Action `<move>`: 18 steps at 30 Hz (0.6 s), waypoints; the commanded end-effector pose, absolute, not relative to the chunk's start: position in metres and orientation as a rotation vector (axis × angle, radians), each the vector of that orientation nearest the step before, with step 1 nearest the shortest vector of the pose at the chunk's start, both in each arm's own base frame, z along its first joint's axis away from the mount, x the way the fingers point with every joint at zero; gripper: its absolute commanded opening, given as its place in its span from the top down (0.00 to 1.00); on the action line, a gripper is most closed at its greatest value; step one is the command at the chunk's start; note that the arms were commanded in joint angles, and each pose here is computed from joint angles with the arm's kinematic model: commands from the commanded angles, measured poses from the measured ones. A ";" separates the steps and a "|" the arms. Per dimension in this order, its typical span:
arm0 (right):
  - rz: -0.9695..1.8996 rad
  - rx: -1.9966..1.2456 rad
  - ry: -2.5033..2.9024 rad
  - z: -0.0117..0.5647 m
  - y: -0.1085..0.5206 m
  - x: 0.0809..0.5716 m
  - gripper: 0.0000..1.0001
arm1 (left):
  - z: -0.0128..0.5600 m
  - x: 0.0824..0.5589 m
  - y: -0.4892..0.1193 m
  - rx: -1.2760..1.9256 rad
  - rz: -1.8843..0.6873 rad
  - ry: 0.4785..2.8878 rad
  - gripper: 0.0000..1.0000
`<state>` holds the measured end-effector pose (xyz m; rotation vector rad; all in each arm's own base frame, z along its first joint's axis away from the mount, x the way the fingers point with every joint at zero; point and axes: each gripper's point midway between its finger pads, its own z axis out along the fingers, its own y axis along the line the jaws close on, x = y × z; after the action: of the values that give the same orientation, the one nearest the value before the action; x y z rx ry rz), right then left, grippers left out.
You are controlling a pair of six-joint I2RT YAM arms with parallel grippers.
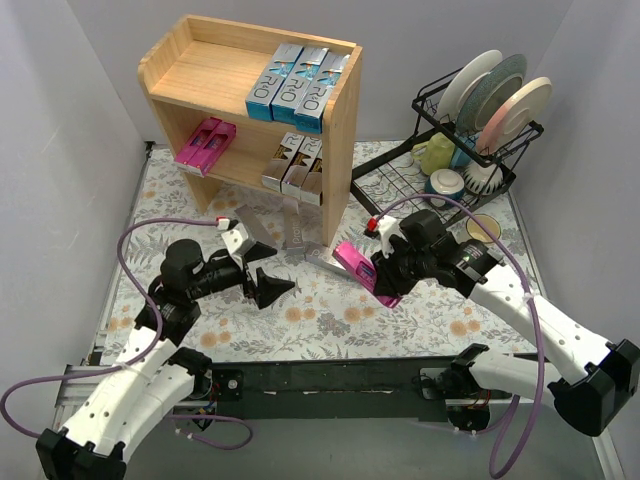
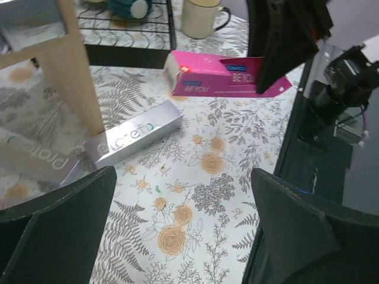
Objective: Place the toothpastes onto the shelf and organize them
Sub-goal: Pick up the toothpaste from the center of the board.
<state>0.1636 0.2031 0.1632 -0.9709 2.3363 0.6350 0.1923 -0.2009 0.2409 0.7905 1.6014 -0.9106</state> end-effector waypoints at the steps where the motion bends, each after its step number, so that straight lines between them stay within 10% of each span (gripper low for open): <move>1: 0.733 -1.268 2.166 0.188 0.221 0.152 0.77 | 0.258 0.171 -0.218 1.001 -0.978 1.491 0.02; 18: 0.751 -1.644 1.927 0.206 0.258 0.110 0.77 | 0.256 0.133 -0.265 1.424 -1.087 1.367 0.02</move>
<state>0.1118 0.2436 0.1781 -1.6122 2.0592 0.7100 0.1532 -0.2588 0.2516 1.3041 1.4278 -1.0273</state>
